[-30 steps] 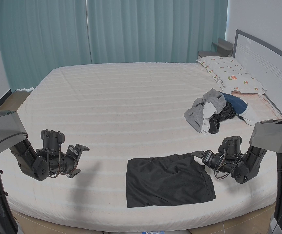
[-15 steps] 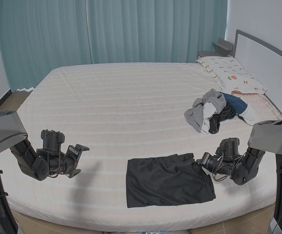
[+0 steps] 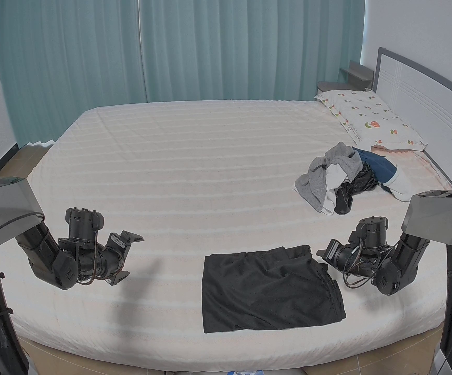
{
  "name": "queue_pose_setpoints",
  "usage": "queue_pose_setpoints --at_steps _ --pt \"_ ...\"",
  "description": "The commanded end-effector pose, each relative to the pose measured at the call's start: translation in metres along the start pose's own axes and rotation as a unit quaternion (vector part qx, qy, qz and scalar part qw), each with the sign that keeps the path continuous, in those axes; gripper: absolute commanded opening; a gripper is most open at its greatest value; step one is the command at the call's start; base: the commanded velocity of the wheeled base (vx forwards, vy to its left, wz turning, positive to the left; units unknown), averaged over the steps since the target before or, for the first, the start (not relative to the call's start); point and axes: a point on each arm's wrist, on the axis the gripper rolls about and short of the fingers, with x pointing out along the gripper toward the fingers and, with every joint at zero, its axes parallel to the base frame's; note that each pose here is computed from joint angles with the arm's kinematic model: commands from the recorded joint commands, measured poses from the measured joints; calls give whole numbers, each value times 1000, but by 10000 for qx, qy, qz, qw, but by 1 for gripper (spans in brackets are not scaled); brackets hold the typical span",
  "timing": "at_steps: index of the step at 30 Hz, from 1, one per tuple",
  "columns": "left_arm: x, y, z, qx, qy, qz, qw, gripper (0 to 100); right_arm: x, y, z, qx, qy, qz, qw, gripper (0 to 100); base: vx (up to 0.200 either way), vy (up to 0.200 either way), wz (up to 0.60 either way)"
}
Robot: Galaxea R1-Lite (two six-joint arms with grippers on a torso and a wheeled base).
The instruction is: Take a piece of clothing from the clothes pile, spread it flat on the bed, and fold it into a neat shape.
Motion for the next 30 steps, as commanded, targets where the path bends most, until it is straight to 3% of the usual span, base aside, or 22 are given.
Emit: queue_pose_setpoints --at_steps 1,2,11,17,18,28,29,30 --pt "0 0 0 -4 4 7 10000 100 1 4 -5 -44 66 47 10000 0 0 0 0" --pt "0 0 0 -4 4 7 10000 100 1 6 -6 -67 86 65 9999 100 0 0 0" --pt "0 0 0 -4 -3 10 10000 100 6 19 -13 -467 99 119 9988 100 0 0 0" --pt "1 0 0 -4 -3 10 10000 100 8 30 -3 -687 -81 -198 9974 100 0 0 0" --pt "1 1 0 -5 -8 19 10000 100 11 29 -1 -848 57 -335 9958 100 0 0 0" --pt "6 2 -4 54 -232 40 9997 100 30 28 -16 -1069 370 -303 9931 100 0 0 0" --pt "7 2 -4 58 -243 11 9997 100 30 28 -16 -1124 419 -338 9922 0 0 0 0" --pt "7 2 -4 59 -245 4 9997 100 30 27 -17 -1136 444 -356 9919 0 0 0 0"
